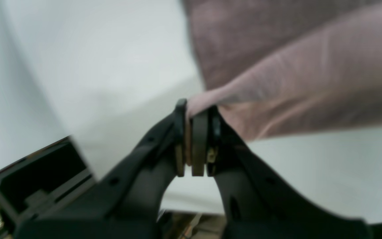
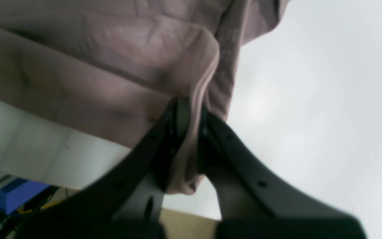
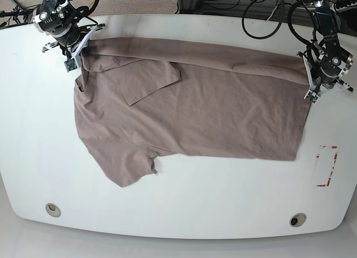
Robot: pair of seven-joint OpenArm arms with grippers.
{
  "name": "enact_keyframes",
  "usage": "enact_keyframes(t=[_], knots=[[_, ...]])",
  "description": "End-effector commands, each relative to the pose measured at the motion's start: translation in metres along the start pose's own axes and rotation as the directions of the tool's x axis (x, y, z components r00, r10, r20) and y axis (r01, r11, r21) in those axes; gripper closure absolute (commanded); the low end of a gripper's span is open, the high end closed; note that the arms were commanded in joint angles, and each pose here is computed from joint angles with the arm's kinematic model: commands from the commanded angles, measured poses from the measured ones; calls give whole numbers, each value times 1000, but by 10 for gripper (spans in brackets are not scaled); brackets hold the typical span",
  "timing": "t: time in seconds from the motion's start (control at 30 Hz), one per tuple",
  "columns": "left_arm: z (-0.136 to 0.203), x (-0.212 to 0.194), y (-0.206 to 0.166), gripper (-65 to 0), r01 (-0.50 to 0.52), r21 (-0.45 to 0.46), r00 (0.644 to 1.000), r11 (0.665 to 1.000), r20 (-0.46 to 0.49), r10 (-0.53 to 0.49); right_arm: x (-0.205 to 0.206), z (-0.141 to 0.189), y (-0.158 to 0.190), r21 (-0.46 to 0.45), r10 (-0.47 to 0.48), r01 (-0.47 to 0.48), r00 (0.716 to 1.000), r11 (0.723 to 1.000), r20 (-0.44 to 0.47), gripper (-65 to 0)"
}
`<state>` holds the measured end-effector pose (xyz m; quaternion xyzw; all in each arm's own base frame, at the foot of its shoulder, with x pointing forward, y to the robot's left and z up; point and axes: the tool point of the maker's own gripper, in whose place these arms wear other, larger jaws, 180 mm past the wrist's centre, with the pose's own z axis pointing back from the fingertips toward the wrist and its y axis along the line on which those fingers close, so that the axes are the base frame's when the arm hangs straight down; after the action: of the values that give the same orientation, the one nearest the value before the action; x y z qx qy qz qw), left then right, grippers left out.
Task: Fold the T-shirt properly
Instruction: 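Open both grippers and release the shirt edge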
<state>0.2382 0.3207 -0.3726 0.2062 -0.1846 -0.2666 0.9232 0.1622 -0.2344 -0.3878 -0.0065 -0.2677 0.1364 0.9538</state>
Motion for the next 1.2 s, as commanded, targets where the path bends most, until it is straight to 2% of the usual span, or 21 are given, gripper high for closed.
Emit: enact_keyframes(t=[0.0, 0.2, 0.63, 0.7, 0.73, 0.87, 0.9, 1.0, 1.07, 1.17], knots=[[-6, 6, 12, 0, -15, 13, 1000, 1000, 11, 15, 2, -1, -5, -14, -6, 6, 1000, 1000, 18, 0], [-20, 12, 11, -1, -43, -18, 999, 999, 33, 43, -2, -4, -4, -6, -17, 17, 1000, 1000, 10, 0], [-33, 9, 30, -7, -63, -17, 998, 998, 1, 63, -1, -5, -3, -4, -18, 18, 1000, 1000, 17, -2], [-32, 10, 33, -31, -57, -12, 998, 998, 2, 57, -1, -5, -3, -4, -18, 18, 1000, 1000, 17, -17], [-33, 13, 34, -54, -54, -12, 999, 998, 5, 54, 0, -5, -3, -4, -18, 18, 1000, 1000, 18, -35], [-31, 22, 38, -189, -51, -4, 998, 999, 25, 51, -1, -5, -4, -6, -18, 18, 1000, 1000, 19, -182], [-30, 25, 41, -257, -53, 2, 998, 999, 31, 53, -1, -5, -4, -6, -18, 18, 1000, 1000, 19, -262], [-28, 30, 44, -375, -59, 7, 997, 998, 46, 59, -1, -3, -8, -18, -24, 24, 999, 1000, 22, -404], [-25, 37, 50, -406, -63, 21, 996, 998, 64, 61, -1, -2, -9, -20, -31, 32, 999, 999, 26, -466], [-16, 48, 58, -415, -61, 50, 993, 997, 100, 55, 0, -1, -9, -21, -32, 32, 999, 999, 30, -504]])
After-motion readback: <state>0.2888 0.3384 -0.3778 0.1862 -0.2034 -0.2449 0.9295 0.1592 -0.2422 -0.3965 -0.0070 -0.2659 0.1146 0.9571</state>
